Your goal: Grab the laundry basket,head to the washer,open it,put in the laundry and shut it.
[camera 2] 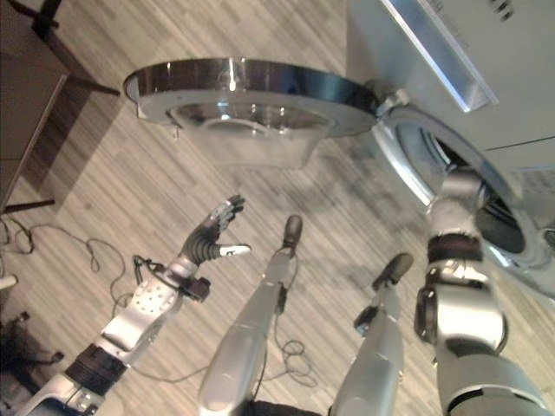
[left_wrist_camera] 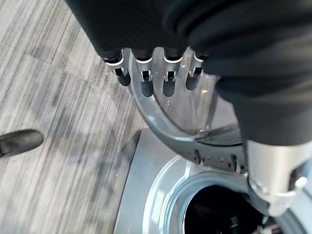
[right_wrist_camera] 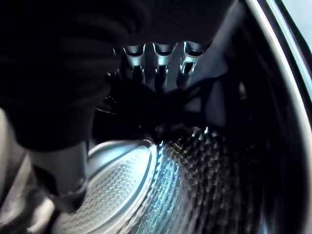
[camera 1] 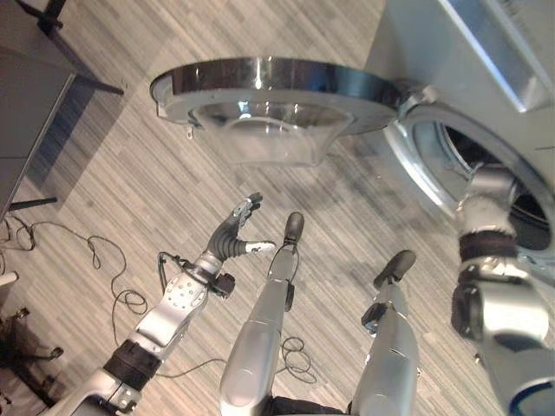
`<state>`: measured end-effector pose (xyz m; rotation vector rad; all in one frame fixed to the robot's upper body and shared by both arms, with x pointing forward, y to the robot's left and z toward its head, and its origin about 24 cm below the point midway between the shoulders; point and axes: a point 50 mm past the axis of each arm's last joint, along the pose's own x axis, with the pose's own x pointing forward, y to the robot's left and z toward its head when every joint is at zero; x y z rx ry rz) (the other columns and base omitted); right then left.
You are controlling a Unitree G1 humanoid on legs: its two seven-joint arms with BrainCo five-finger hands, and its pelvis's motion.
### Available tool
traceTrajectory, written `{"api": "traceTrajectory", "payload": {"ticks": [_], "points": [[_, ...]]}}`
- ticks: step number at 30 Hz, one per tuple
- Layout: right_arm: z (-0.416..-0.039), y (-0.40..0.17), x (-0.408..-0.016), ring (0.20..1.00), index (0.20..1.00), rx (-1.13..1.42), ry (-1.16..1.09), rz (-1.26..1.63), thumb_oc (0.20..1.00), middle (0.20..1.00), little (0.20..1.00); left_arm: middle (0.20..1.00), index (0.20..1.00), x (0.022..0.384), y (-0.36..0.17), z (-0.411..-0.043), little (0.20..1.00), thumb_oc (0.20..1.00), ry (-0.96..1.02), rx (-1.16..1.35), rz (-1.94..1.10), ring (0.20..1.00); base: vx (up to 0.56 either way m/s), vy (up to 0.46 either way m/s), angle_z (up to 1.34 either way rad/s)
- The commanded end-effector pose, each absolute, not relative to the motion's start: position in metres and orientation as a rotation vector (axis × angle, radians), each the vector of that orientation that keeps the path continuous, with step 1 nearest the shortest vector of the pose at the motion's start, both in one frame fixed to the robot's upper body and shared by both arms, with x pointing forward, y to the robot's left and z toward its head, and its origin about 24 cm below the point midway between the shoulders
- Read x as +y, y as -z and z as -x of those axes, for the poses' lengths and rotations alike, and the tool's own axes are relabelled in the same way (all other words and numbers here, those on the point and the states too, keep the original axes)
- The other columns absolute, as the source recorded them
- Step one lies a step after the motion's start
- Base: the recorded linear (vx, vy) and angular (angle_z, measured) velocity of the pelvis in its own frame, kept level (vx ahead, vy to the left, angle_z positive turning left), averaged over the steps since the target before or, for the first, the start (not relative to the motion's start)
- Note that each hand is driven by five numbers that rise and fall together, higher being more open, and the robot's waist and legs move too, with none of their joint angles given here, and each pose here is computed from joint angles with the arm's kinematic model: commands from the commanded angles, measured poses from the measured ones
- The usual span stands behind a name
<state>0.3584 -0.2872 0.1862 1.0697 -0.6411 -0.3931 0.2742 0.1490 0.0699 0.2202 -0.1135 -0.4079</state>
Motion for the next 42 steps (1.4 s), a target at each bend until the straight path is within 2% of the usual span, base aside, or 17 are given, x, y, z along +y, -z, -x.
{"api": "traceTrajectory", "payload": {"ticks": [1, 5, 6, 7, 10, 17, 23, 24, 27, 30, 31, 33, 35, 39, 40, 41, 42], "points": [[-0.333, -0.15, -0.296, 1.0, 1.0, -0.667, 0.384, -0.955, 1.0, 1.0, 1.0, 1.0, 1.0, 0.151, -0.045, -0.258, 1.0, 1.0, 0.45, -0.021, -0.188, 1.0, -0.01, 0.061, -0.18], [-0.314, -0.096, -0.277, 1.0, 1.0, -0.449, 0.345, -0.818, 1.0, 1.0, 1.0, 1.0, 1.0, 0.165, -0.032, -0.251, 1.0, 1.0, 0.437, 0.044, -0.215, 1.0, 0.02, 0.063, -0.08], [-0.296, -0.062, -0.27, 1.0, 1.0, -0.285, 0.311, -0.674, 1.0, 1.0, 1.0, 1.0, 1.0, 0.177, -0.026, -0.245, 1.0, 1.0, 0.425, 0.079, -0.248, 1.0, 0.03, 0.054, -0.11], [-0.295, -0.061, -0.268, 1.0, 1.0, -0.278, 0.311, -0.672, 1.0, 1.0, 1.0, 1.0, 1.0, 0.177, -0.025, -0.243, 1.0, 1.0, 0.424, 0.084, -0.248, 1.0, 0.09, 0.105, -0.22], [-0.246, 0.002, -0.258, 1.0, 1.0, 0.085, 0.183, -0.364, 1.0, 1.0, 1.0, 1.0, 1.0, 0.213, -0.004, -0.219, 1.0, 1.0, 0.421, 0.233, -0.387, 1.0, 0.08, 0.156, -0.26], [-0.21, 0.017, -0.246, 1.0, 1.0, 0.179, 0.032, -0.378, 1.0, 1.0, 1.0, 1.0, 1.0, 0.252, 0.019, -0.193, 1.0, 1.0, 0.326, 0.392, -0.492, 1.0, 0.1, 0.162, -0.27], [-0.206, -0.03, -0.25, 1.0, 1.0, -0.03, -0.103, -0.466, 1.0, 1.0, 1.0, 1.0, 1.0, 0.269, 0.047, -0.169, 1.0, 1.0, 0.254, 0.546, -0.52, 1.0, 0.09, 0.15, -0.6], [-0.209, -0.054, -0.258, 1.0, 1.0, -0.177, -0.081, -0.53, 1.0, 1.0, 1.0, 1.0, 1.0, 0.27, 0.053, -0.167, 1.0, 1.0, 0.229, 0.57, -0.499, 1.0, 0.06, 0.063, -0.51], [-0.209, -0.078, -0.27, 1.0, 1.0, -0.32, -0.023, -0.531, 1.0, 1.0, 1.0, 1.0, 1.0, 0.266, 0.059, -0.165, 1.0, 1.0, 0.223, 0.589, -0.477, 1.0, 0.11, 0.053, -0.38], [-0.216, -0.13, -0.297, 1.0, 1.0, -0.639, 0.125, -0.545, 1.0, 1.0, 1.0, 1.0, 1.0, 0.254, 0.062, -0.172, 1.0, 1.0, 0.22, 0.572, -0.429, 1.0, 0.06, 0.014, -0.12], [-0.216, -0.131, -0.297, 1.0, 1.0, -0.642, 0.126, -0.544, 1.0, 1.0, 1.0, 1.0, 1.0, 0.253, 0.062, -0.173, 1.0, 1.0, 0.22, 0.569, -0.428, 1.0, 0.03, 0.002, -0.14], [-0.224, -0.181, -0.306, 1.0, 1.0, -0.877, 0.154, -0.555, 1.0, 1.0, 1.0, 1.0, 1.0, 0.245, 0.064, -0.179, 1.0, 1.0, 0.228, 0.567, -0.42, 1.0, 0.04, -0.019, -0.15], [-0.229, -0.195, -0.309, 1.0, 1.0, -0.928, 0.153, -0.571, 1.0, 1.0, 1.0, 1.0, 1.0, 0.242, 0.066, -0.181, 1.0, 1.0, 0.236, 0.57, -0.421, 1.0, 0.05, -0.039, -0.11], [-0.246, -0.243, -0.313, 1.0, 1.0, -0.918, 0.102, -0.363, 1.0, 1.0, 1.0, 1.0, 1.0, 0.237, 0.067, -0.179, 1.0, 1.0, 0.258, 0.581, -0.408, 1.0, 0.05, -0.065, 0.03], [-0.258, -0.268, -0.317, 1.0, 1.0, -0.818, 0.095, -0.058, 1.0, 1.0, 1.0, 1.0, 1.0, 0.236, 0.069, -0.176, 1.0, 1.0, 0.271, 0.586, -0.394, 1.0, 0.02, -0.089, 0.09], [-0.265, -0.278, -0.318, 1.0, 1.0, -0.753, 0.093, 0.107, 1.0, 1.0, 1.0, 1.0, 1.0, 0.236, 0.069, -0.175, 1.0, 1.0, 0.278, 0.587, -0.396, 1.0, 0.01, -0.071, 0.04], [-0.267, -0.28, -0.317, 1.0, 1.0, -0.755, 0.087, 0.11, 1.0, 1.0, 1.0, 1.0, 1.0, 0.236, 0.069, -0.175, 1.0, 1.0, 0.275, 0.585, -0.39, 1.0, 0.01, -0.044, 0.11]]}}
